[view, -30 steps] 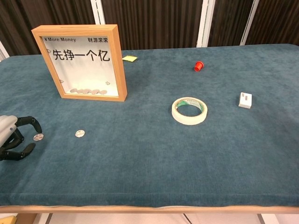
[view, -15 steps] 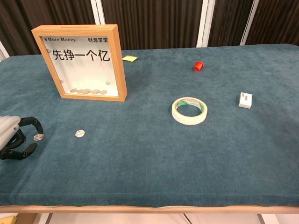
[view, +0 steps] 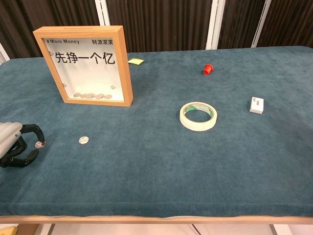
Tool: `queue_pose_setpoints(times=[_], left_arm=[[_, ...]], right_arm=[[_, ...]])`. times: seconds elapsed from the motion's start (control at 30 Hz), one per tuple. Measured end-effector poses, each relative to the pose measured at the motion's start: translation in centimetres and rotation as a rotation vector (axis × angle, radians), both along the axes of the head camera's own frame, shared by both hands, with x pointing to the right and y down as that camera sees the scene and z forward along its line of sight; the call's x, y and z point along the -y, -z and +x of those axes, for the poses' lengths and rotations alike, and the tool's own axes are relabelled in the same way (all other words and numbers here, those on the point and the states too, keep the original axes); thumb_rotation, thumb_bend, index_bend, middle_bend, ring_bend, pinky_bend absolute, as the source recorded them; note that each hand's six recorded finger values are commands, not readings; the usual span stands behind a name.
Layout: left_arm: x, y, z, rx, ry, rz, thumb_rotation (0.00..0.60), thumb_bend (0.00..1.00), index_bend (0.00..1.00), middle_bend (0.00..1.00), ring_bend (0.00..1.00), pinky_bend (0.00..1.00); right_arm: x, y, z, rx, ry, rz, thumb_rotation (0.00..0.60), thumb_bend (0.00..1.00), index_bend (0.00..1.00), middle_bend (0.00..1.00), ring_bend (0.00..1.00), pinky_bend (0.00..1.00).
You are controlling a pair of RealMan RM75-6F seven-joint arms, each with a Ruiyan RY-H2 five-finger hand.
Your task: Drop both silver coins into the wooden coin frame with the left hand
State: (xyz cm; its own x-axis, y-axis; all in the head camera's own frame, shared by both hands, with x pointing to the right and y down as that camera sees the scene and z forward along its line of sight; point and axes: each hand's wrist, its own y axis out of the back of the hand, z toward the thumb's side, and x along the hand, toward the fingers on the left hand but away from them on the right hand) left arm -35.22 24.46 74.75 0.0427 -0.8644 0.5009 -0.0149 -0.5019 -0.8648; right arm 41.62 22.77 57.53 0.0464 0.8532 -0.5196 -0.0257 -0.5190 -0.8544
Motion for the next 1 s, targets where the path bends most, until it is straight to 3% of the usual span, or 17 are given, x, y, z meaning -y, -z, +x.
queue_pose_setpoints(times=[0.83, 1.0], left_arm=[[0.15, -0.36, -0.23, 0.026, -0.003, -0.007, 0.6, 0.39, 0.42, 1.0, 1.0, 1.0], [0.26, -0.42, -0.33, 0.026, 0.003, -0.004, 0.6, 0.39, 0.45, 1.0, 1.0, 1.0]], right_arm=[[0.01, -0.07, 0.11, -0.011, -0.001, -0.004, 0.6, 0.18, 0.0, 0.0, 0.0, 0.0], [-0.1, 0.02, 0.15, -0.012, 0.0, -0.004, 0.6, 0.18, 0.0, 0.0, 0.0, 0.0]])
